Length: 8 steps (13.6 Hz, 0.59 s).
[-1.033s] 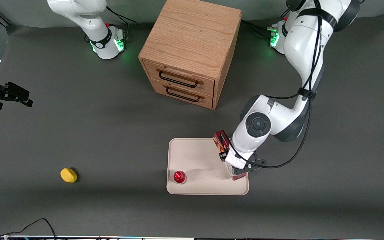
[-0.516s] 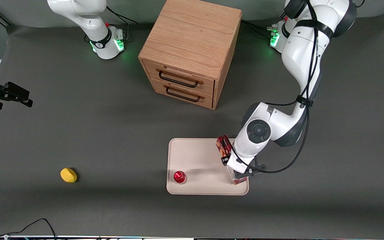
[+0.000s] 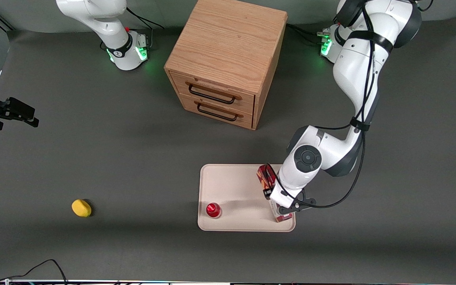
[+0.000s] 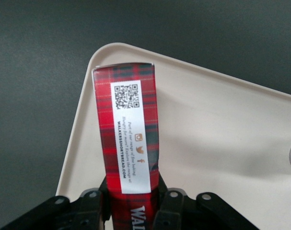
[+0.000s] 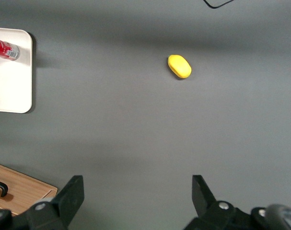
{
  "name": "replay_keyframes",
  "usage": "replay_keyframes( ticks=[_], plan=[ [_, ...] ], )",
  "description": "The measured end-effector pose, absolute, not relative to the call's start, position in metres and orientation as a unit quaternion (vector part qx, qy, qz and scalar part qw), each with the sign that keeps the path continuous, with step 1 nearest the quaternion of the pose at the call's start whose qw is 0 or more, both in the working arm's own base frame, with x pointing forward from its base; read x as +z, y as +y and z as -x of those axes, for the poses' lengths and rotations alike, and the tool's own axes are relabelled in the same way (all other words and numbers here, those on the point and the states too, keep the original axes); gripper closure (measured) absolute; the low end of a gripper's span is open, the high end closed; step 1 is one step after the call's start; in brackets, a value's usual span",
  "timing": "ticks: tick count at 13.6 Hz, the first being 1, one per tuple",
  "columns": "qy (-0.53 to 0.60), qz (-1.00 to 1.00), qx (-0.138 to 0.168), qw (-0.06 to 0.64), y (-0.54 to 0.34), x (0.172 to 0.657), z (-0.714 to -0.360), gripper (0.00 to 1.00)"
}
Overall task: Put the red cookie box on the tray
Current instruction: 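Lower the box onto the tray and lay it down flat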
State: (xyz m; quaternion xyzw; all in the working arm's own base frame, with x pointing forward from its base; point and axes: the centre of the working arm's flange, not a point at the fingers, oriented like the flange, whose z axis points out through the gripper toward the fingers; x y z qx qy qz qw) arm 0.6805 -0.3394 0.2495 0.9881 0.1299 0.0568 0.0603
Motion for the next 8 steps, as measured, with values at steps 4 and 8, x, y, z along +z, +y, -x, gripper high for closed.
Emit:
replay_keyframes(
  ticks=[4,8],
  plan=[
    [0.124,-0.989,0.059,0.058,-0.336,0.250,-0.682,0.13],
    [0.124,-0.990,0.051,0.047,-0.334,0.270,-0.684,0.00]
  ],
)
